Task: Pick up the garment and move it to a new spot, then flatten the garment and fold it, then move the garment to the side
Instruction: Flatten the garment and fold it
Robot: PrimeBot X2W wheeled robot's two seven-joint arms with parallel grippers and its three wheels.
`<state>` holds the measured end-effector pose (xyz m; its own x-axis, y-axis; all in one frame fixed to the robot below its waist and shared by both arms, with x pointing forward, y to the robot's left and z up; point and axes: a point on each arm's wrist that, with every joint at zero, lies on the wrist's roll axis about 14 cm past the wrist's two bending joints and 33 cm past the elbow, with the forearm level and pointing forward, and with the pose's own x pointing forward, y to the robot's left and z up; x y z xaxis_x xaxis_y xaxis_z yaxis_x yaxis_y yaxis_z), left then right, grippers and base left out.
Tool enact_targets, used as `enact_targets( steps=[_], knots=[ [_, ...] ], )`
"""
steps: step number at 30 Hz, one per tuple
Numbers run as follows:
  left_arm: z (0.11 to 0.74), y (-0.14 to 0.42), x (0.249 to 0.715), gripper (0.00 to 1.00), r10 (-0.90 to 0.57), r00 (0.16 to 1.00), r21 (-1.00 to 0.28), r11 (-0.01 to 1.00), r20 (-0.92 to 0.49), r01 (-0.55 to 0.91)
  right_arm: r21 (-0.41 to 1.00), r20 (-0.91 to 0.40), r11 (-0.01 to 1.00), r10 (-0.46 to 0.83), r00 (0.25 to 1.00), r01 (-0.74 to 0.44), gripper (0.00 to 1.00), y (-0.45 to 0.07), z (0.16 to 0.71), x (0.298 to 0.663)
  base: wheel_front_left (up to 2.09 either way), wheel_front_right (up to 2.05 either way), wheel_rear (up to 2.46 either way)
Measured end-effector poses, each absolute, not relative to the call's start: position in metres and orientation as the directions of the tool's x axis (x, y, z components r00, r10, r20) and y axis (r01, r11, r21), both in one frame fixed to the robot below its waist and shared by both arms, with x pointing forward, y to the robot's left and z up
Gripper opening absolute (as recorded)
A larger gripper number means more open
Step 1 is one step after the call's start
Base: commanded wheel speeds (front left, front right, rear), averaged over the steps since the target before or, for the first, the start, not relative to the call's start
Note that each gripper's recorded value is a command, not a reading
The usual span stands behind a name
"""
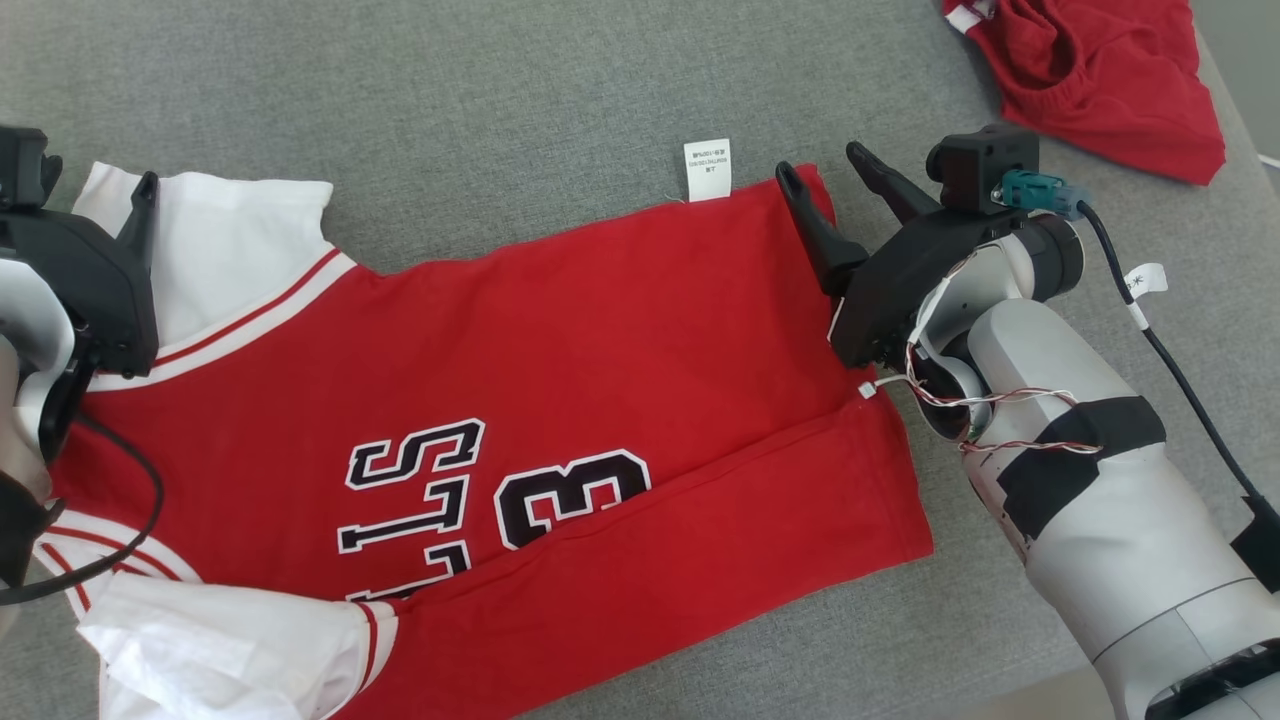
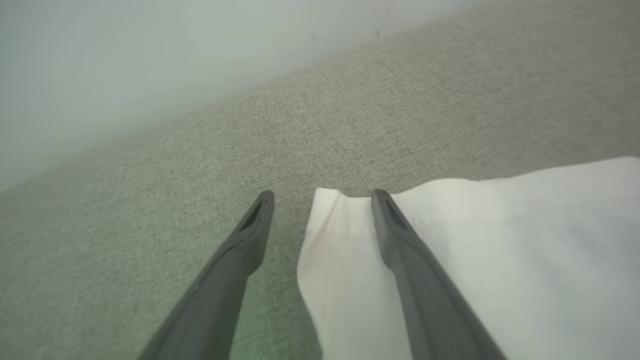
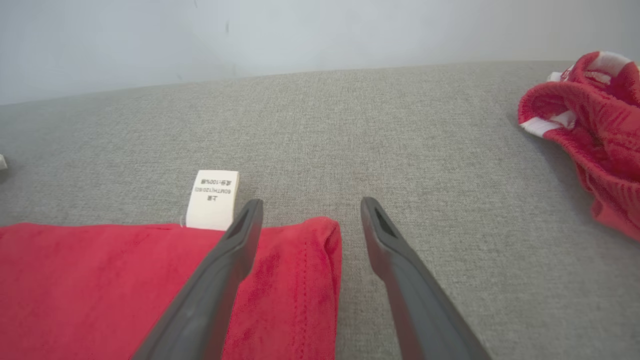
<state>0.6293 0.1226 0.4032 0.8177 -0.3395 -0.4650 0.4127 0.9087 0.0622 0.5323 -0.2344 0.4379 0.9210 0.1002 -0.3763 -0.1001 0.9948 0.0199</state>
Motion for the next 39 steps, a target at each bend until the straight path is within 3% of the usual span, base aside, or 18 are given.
enact_targets(
  steps=[10, 12, 13, 14, 15, 22, 30, 39],
  knots=[
    [0.398, 0.128, 0.629, 1.0, -0.322, 0.809, 0.044, 0.919, -0.492, 0.393, 0.034, -0.462, 0.995, 0.102, 0.881, -0.097, 1.0, -0.234, 0.417, 0.526, 0.0, 0.0, 0.0],
    [0.395, 0.128, 0.628, 0.99, -0.32, 0.803, 0.029, 0.922, -0.503, 0.386, 0.043, -0.481, 0.994, 0.107, 0.87, -0.098, 0.76, -0.231, 0.411, 0.526, 0.0, 0.0, 0.0],
    [0.393, 0.128, 0.627, 0.48, -0.319, 0.802, 0.016, 0.926, -0.505, 0.378, 0.047, -0.483, 0.994, 0.11, 0.869, -0.099, 0.4, -0.229, 0.41, 0.527, 0.0, 0.0, 0.0],
    [0.391, 0.129, 0.627, 0.16, -0.317, 0.799, 0.005, 0.928, -0.511, 0.372, 0.046, -0.483, 0.994, 0.111, 0.869, -0.101, 0.1, -0.228, 0.41, 0.528, 0.0, 0.0, 0.0],
    [0.389, 0.128, 0.626, 0.0, -0.317, 0.794, -0.005, 0.93, -0.519, 0.368, 0.046, -0.482, 0.994, 0.111, 0.869, -0.102, 0.0, -0.228, 0.41, 0.53, 0.0, 0.0, 0.0],
    [0.39, 0.128, 0.626, 0.0, -0.324, 0.801, -0.017, 0.93, -0.504, 0.366, 0.049, -0.432, 0.994, 0.106, 0.896, -0.094, 0.0, -0.226, 0.42, 0.543, 0.0, 0.0, 0.0],
    [0.439, 0.125, 0.626, 0.0, -0.348, 0.871, -0.019, 0.931, -0.346, 0.365, 0.028, -0.358, 0.994, 0.107, 0.928, -0.104, 0.0, -0.226, 0.438, 0.54, 0.0, 0.0, 0.0],
    [0.475, 0.12, 0.596, 0.0, -0.382, 0.908, -0.053, 0.924, -0.172, 0.379, 0.03, -0.263, 0.99, 0.138, 0.955, -0.135, 0.0, -0.222, 0.452, 0.514, 0.0, 0.0, 0.0]
  ],
)
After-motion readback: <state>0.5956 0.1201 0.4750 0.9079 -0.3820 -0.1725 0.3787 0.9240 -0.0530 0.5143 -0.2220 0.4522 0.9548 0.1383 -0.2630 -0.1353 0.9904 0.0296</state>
